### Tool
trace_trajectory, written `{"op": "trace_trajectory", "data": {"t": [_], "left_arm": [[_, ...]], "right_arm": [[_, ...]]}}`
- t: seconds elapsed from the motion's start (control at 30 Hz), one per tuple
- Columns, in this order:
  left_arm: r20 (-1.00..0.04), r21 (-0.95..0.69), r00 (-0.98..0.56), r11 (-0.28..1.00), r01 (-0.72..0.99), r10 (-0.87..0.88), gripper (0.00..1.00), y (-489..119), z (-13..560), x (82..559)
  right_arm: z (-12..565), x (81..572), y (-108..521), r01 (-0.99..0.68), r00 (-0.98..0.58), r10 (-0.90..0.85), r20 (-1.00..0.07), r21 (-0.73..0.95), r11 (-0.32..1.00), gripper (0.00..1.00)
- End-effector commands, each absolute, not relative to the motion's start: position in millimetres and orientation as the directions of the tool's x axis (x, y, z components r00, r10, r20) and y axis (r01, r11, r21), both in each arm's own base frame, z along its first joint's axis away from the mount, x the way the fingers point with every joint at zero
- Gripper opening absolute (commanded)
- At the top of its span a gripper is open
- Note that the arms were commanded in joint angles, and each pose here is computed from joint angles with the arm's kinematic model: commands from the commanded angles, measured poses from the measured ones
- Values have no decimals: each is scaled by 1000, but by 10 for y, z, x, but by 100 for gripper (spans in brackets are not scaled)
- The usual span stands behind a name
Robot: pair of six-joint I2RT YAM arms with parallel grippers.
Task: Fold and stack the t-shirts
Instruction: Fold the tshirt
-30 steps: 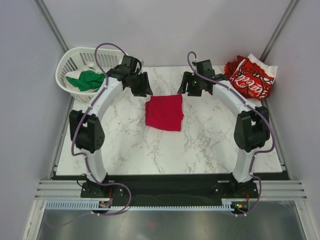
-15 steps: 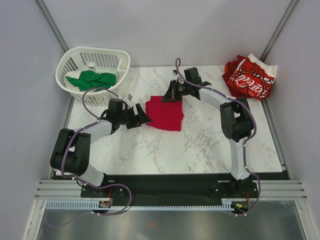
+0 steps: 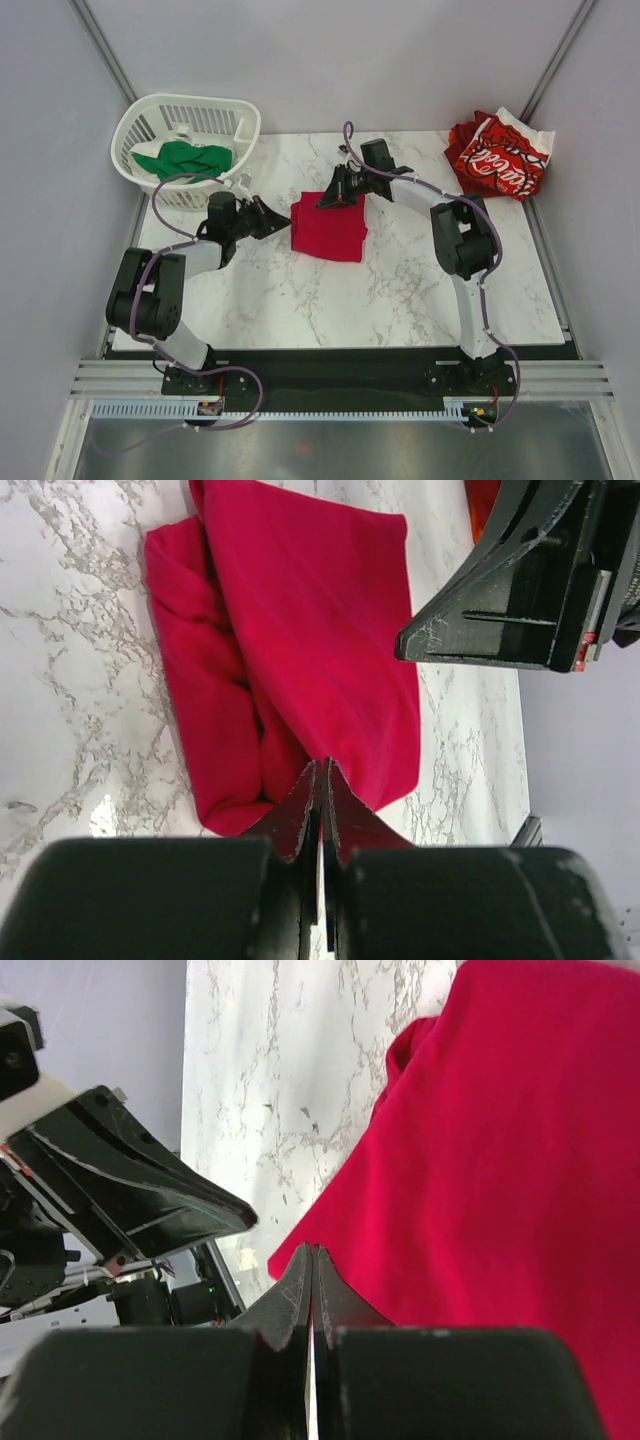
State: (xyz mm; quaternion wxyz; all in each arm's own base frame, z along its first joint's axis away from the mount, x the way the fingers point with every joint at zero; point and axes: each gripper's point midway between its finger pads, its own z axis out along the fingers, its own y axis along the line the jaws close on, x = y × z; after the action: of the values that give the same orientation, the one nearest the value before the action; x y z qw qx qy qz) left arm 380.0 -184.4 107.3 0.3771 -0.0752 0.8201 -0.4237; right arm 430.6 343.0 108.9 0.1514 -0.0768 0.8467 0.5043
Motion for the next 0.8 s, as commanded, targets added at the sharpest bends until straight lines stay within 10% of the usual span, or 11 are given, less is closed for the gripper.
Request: {"op": "trace_trajectory", "data": {"t": [0.0, 0.77], "left_arm": [[-544, -772, -697, 603, 199, -467, 2, -1881, 1097, 3964], [-382, -807, -793, 590, 36, -475, 2, -1989, 434, 3806]], "right_arm": [[1231, 4419, 3600, -340, -923, 12, -383, 833, 437, 0], [1092, 4147, 3763, -353, -933, -56, -356, 873, 337, 0]]}}
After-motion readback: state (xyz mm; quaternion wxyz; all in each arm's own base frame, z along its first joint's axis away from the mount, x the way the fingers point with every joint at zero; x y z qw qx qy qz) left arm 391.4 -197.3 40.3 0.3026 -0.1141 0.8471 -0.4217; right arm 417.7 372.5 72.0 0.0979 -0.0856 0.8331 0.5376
